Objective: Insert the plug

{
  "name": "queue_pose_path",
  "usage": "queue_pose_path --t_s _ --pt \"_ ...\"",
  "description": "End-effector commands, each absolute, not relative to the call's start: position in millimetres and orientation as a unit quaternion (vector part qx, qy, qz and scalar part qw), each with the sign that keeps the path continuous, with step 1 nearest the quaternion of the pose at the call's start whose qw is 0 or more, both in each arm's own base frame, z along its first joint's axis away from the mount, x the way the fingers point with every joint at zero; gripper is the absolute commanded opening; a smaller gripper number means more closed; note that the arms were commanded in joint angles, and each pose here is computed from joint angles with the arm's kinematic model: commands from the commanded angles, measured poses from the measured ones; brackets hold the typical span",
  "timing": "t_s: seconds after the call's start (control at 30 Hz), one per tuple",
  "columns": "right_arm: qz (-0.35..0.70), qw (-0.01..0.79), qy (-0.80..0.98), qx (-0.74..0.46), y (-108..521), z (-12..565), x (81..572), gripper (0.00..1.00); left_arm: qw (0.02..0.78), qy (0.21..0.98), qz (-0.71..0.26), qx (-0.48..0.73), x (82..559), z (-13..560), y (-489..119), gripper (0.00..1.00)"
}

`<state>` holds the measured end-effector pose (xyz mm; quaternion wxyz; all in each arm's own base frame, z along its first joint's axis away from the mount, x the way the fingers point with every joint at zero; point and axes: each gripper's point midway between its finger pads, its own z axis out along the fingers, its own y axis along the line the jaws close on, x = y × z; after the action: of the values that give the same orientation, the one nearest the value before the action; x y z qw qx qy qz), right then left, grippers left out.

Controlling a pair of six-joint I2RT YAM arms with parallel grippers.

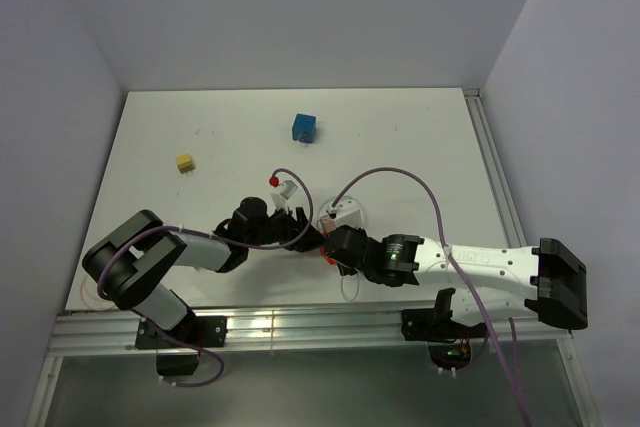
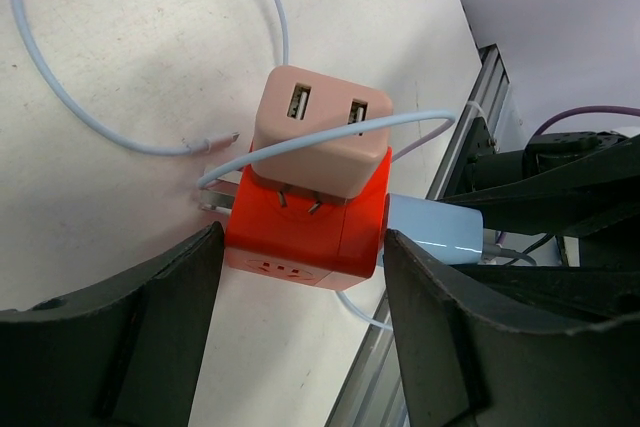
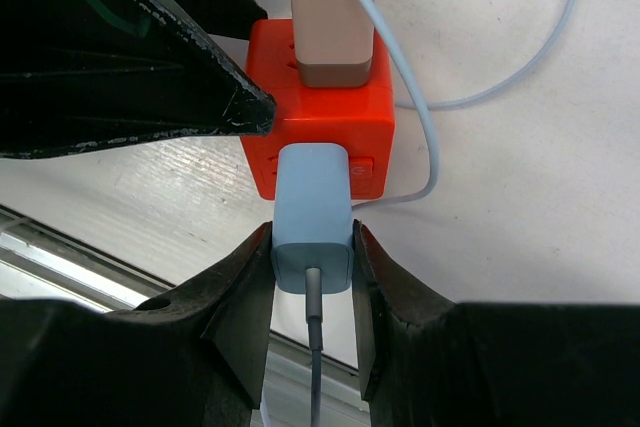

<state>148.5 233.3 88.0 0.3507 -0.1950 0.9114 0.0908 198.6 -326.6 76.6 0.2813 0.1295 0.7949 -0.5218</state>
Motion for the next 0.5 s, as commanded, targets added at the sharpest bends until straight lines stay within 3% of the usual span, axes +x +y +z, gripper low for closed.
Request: queue_pose_path --t_s 0.0,0.47 --pt "0.101 0.365 0.908 -0.18 238.2 98.8 154.4 0.0 0.299 0.76 -0.557 0.151 200.1 103.8 -339.0 0.71" --pt "0.105 0.365 0.907 -0.181 238.9 100.4 153.6 0.0 0.294 0.76 -0.556 0.165 192.5 95.5 -336.9 0.74"
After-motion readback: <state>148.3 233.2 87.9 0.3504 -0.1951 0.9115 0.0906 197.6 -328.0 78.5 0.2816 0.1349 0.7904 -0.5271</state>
